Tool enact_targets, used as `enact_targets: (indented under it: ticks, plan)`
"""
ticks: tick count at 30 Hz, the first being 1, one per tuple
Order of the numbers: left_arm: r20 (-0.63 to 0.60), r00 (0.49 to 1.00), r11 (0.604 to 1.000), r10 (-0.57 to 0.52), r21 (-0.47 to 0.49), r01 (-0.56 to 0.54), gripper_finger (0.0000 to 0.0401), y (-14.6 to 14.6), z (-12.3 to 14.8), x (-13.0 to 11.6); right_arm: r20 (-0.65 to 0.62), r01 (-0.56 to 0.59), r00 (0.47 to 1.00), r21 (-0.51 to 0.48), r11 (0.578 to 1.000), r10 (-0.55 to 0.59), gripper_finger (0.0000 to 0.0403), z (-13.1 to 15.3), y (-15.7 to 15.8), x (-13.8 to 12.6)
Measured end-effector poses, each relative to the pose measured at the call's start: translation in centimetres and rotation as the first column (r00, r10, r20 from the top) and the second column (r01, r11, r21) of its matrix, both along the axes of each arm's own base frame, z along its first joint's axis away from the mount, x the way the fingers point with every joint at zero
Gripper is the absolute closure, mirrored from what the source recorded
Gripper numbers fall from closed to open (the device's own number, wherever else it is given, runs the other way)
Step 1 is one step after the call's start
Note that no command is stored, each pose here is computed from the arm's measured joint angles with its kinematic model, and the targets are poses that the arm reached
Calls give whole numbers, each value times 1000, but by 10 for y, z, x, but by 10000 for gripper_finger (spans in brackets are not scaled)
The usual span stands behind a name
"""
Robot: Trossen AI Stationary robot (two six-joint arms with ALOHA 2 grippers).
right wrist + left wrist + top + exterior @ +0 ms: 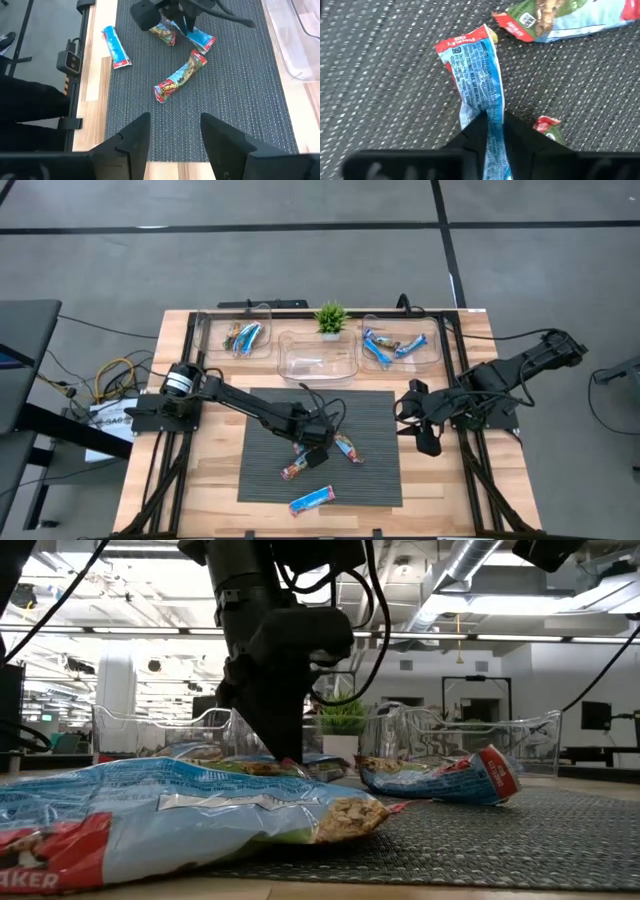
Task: Pick and place Granola Bars by type
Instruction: Put the red granola bar into the center transparent bin
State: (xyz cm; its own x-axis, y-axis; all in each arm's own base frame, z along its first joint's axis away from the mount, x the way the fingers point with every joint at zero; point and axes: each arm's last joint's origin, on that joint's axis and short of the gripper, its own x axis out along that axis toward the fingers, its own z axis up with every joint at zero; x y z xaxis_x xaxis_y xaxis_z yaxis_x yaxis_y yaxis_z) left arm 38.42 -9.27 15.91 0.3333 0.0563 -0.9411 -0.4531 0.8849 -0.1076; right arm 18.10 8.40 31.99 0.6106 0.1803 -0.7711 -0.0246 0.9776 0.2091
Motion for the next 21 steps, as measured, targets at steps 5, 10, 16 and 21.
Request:
enact_targets:
  ticks: [5,10,16,21]
  plan:
    - [-6,1000,1000,-13,-4,13,395,0,2,0,8,-19,1000,-14,1000,19,239,0,0,0]
    - [48,999,1000,6,-7,-5,399,2,20,-3,50,-17,999,-28,999,18,239,3,-3,4]
    - [141,989,999,48,-1,-49,401,14,50,-7,111,-19,994,-44,999,24,239,6,-10,12]
    - [247,959,987,141,46,-157,401,33,82,-14,152,-5,988,-60,998,14,239,9,-17,17]
